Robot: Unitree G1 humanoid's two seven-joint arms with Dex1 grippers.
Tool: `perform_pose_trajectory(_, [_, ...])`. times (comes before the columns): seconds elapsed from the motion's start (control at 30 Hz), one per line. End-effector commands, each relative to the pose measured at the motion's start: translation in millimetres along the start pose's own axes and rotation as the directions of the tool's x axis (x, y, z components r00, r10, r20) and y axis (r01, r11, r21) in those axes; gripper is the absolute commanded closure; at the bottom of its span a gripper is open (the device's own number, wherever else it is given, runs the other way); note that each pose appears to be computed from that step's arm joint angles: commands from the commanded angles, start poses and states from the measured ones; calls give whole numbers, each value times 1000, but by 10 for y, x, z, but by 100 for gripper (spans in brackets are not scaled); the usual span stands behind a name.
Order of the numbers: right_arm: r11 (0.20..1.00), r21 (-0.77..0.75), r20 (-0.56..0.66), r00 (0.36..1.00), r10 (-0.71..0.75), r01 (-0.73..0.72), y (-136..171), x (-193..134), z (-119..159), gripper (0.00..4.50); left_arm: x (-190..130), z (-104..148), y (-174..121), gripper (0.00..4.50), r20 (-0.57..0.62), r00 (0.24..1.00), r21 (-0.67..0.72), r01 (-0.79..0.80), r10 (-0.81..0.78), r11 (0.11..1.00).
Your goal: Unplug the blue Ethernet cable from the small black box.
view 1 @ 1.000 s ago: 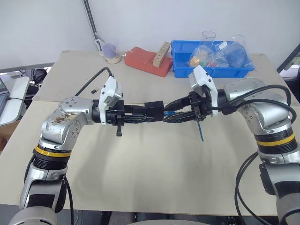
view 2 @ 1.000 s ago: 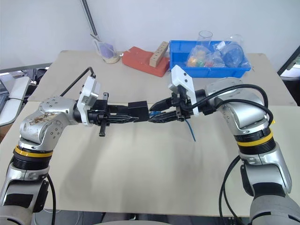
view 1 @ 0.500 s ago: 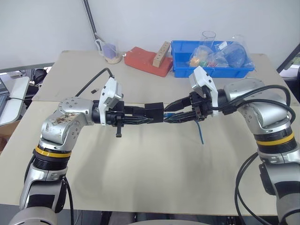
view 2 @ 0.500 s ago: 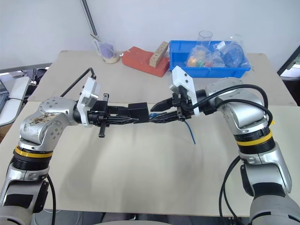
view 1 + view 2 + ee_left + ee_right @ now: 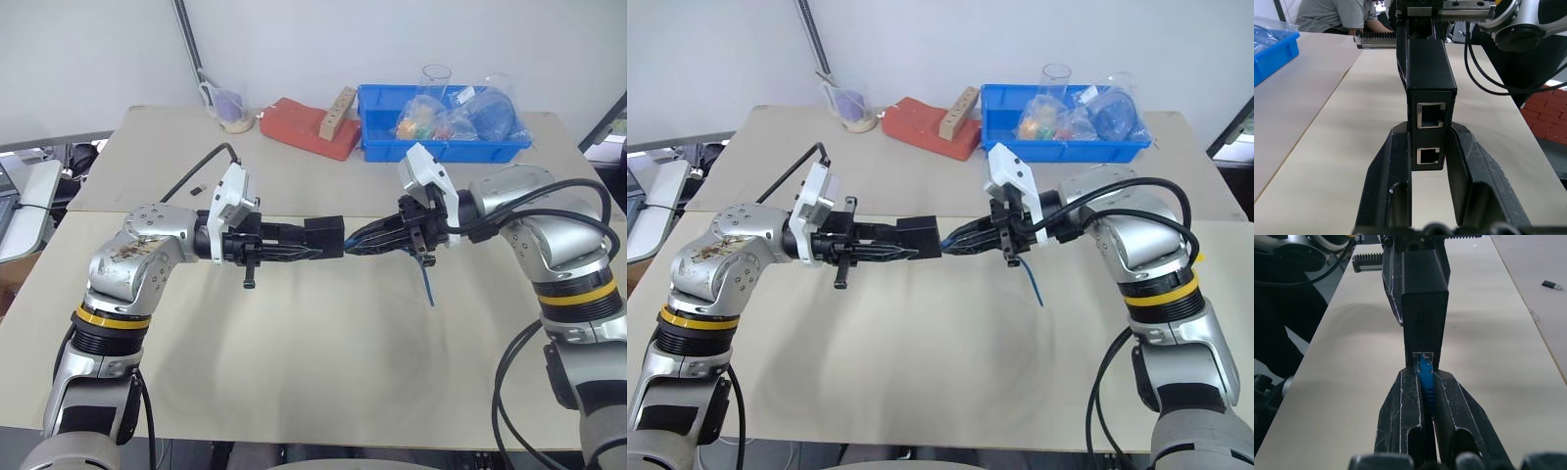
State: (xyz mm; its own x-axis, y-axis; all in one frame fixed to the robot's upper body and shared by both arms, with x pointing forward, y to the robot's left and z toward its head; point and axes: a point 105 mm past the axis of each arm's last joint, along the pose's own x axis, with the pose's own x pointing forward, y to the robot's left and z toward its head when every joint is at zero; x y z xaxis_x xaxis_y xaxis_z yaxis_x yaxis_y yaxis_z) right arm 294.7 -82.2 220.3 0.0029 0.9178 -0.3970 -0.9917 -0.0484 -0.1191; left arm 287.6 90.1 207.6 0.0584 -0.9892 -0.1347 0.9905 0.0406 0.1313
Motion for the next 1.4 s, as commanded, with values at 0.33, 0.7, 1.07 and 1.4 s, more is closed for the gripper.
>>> perform_pose_trajectory(0.33, [999,27,-140,990,-23,27,76,-274,-298,447,-127,-27,-24,402,-44,999,77,-14,18,997])
perform_pose_trajectory(0.7, [957,71,-202,943,-263,282,-94,-152,-1132,447,-228,-245,-117,402,-32,988,34,-150,151,988])
perform_pose_trajectory(1.07, [960,65,-184,949,-258,273,-43,-169,-1264,177,-244,-375,-153,402,-27,972,90,-230,233,969])
perform_pose_trajectory(1.4, [952,34,158,939,-306,304,209,-89,-183,3,-951,-754,397,402,-6,677,26,-735,736,677])
